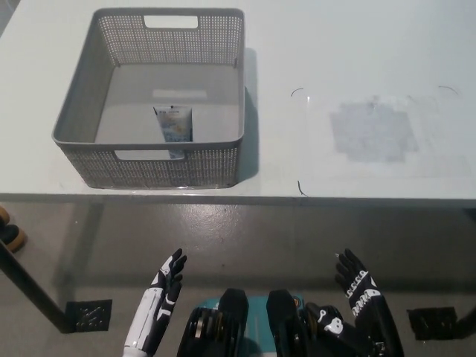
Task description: Use the right hand to pick up a shampoo and place it into a container on the left side
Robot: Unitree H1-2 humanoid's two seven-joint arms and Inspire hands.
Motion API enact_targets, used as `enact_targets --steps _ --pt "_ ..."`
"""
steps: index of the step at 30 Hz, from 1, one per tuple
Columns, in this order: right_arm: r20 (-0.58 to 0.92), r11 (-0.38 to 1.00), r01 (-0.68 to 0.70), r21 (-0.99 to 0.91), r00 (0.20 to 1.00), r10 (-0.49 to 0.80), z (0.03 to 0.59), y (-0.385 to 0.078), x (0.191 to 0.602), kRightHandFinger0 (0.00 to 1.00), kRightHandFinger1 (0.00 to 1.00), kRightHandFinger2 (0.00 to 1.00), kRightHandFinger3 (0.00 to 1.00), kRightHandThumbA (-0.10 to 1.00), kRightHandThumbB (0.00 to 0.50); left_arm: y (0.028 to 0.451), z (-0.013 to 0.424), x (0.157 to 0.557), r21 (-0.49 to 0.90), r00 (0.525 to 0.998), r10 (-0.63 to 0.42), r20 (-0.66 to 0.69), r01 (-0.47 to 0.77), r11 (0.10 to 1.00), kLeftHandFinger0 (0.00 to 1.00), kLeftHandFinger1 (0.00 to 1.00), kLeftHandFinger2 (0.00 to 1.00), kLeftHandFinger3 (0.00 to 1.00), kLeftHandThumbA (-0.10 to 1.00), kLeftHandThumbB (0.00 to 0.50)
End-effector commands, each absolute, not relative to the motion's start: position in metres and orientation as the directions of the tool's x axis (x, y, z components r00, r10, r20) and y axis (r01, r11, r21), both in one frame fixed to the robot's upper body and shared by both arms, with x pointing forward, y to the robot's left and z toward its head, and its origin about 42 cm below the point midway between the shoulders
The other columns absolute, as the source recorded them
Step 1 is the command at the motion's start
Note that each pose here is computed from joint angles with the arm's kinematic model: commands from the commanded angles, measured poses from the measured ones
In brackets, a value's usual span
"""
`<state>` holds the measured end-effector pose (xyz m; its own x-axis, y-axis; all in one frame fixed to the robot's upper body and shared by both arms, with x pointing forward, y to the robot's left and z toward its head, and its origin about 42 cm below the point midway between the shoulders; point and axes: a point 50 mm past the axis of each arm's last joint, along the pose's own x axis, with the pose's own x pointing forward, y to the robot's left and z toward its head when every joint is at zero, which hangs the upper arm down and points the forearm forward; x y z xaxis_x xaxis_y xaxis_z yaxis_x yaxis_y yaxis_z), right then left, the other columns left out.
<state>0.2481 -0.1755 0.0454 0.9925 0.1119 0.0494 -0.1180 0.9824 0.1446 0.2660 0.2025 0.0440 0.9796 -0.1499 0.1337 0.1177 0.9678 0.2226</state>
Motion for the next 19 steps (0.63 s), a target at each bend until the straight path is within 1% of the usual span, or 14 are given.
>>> enact_targets --steps 1,4,7,11,15,19 --pt "0.117 0.98 -0.154 0.124 0.983 0.139 0.0543 -0.173 0.2469 1.0 1.0 1.0 1.0 0.92 0.197 0.1999 0.0463 0.2604 0.224 0.973 -0.156 0.171 0.116 0.968 1.0 1.0 1.0 1.0 1.0 0.249" --pt "0.113 0.982 -0.147 0.121 0.985 0.134 0.0534 -0.1748 0.2443 1.0 1.0 1.0 1.0 0.9 0.19 0.1974 0.045 0.2587 0.219 0.973 -0.158 0.167 0.12 0.968 1.0 1.0 1.0 1.0 1.0 0.25" --pt "0.117 0.984 -0.145 0.107 0.984 0.133 0.0525 -0.1749 0.2437 1.0 1.0 1.0 1.0 0.89 0.19 0.1967 0.0456 0.2589 0.226 0.972 -0.16 0.17 0.119 0.967 1.0 1.0 1.0 1.0 1.0 0.23" --pt "0.114 0.985 -0.139 0.103 0.985 0.127 0.0503 -0.1738 0.2393 1.0 1.0 1.0 1.0 0.89 0.176 0.1965 0.043 0.255 0.209 0.975 -0.155 0.16 0.12 0.971 1.0 1.0 1.0 1.0 1.0 0.244" --pt "0.107 0.984 -0.143 0.104 0.985 0.132 0.0514 -0.1722 0.2401 1.0 1.0 1.0 1.0 0.88 0.177 0.1972 0.0422 0.2541 0.207 0.975 -0.156 0.156 0.122 0.971 1.0 1.0 1.0 1.0 1.0 0.222" --pt "0.109 0.984 -0.143 0.105 0.985 0.132 0.0509 -0.1717 0.2392 1.0 1.0 1.0 1.0 0.85 0.172 0.197 0.0426 0.2546 0.212 0.975 -0.157 0.158 0.122 0.97 1.0 1.0 1.0 1.0 1.0 0.215"
